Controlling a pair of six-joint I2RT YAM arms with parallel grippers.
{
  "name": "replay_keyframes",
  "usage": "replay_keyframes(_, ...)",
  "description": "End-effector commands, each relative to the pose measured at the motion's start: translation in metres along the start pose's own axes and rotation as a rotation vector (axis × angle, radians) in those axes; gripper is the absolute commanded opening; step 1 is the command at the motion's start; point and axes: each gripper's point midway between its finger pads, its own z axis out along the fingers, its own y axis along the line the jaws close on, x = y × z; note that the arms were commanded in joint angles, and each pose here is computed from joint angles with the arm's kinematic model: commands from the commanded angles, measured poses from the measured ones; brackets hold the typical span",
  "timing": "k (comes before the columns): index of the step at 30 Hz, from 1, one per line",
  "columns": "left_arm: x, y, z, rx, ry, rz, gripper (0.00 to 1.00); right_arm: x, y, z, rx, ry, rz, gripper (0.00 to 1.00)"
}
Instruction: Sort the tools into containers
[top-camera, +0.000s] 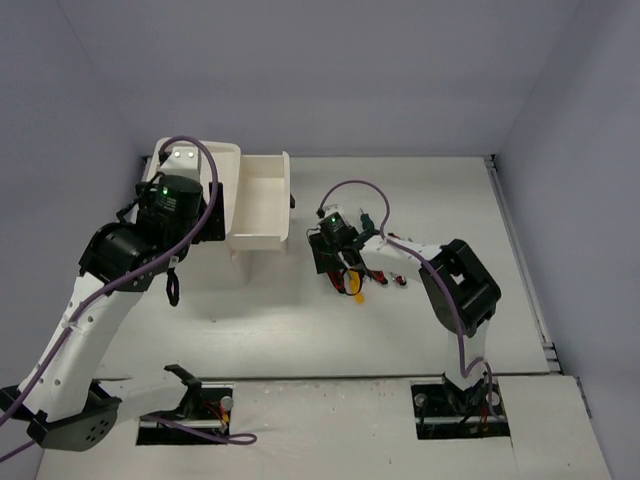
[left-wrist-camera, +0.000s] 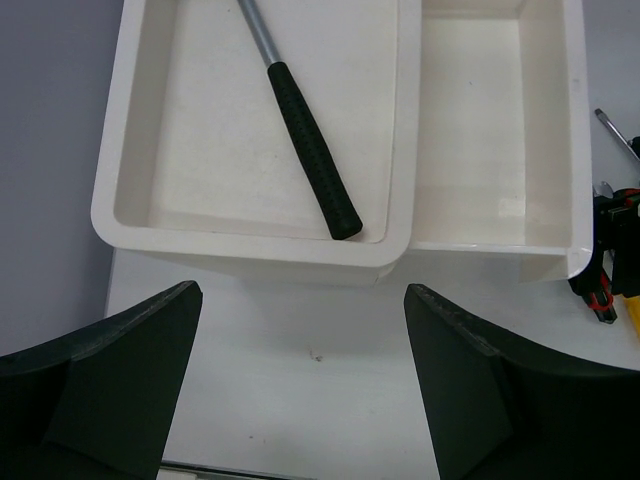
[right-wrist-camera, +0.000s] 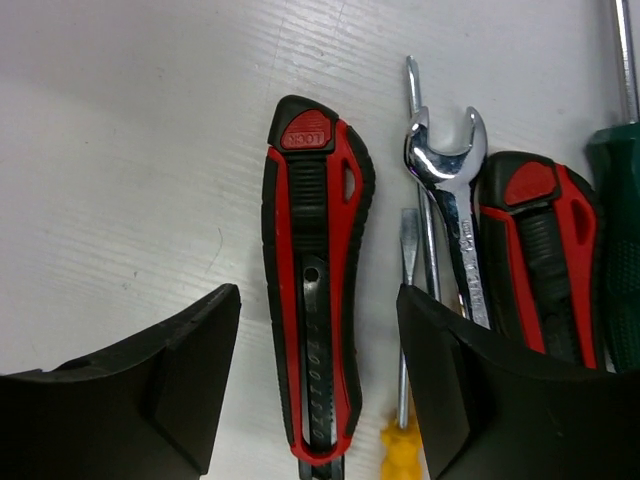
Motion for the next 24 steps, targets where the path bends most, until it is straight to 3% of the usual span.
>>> replay_keyframes(1,-0.007,0.002,0.001,0.001,-0.028,-0.003,0.80,-0.023,0.007,0.000,0.014,-0.070,-0.005,0.52)
replay_keyframes(5,-0.005,-0.002,0.007,0.009,-0.008,0.007,0.80,-0.023,0.004,0.004,0.031,-0.069,-0.010,0.35)
replay_keyframes(8,-0.004,-0.011,0.012,0.034,0.012,0.013,0.80,-0.030,0.002,0.001,0.046,-0.088,-0.012,0.15)
replay_keyframes(9,-0.004,-0.011,0.013,0.034,0.013,0.012,0.80,-0.035,0.001,-0.004,0.053,-0.106,-0.006,0.04)
replay_keyframes(10,-0.006,-0.012,0.012,0.034,0.011,0.010,0.80,-0.051,0.001,-0.020,0.052,-0.158,0.006,0.01)
replay_keyframes(16,-0.018,-0.011,0.011,0.031,-0.014,0.011,0.80,-0.148,-0.014,-0.124,0.003,-0.452,0.165,0.00)
replay_keyframes(21,-0.023,-0.013,0.014,0.030,-0.014,0.012,0.80,-0.229,0.017,-0.199,-0.180,-0.639,0.244,0.00)
replay_keyframes(24,-0.028,-0.012,0.013,0.029,-0.024,0.003,0.80,-0.269,0.049,-0.222,-0.315,-0.692,0.276,0.00)
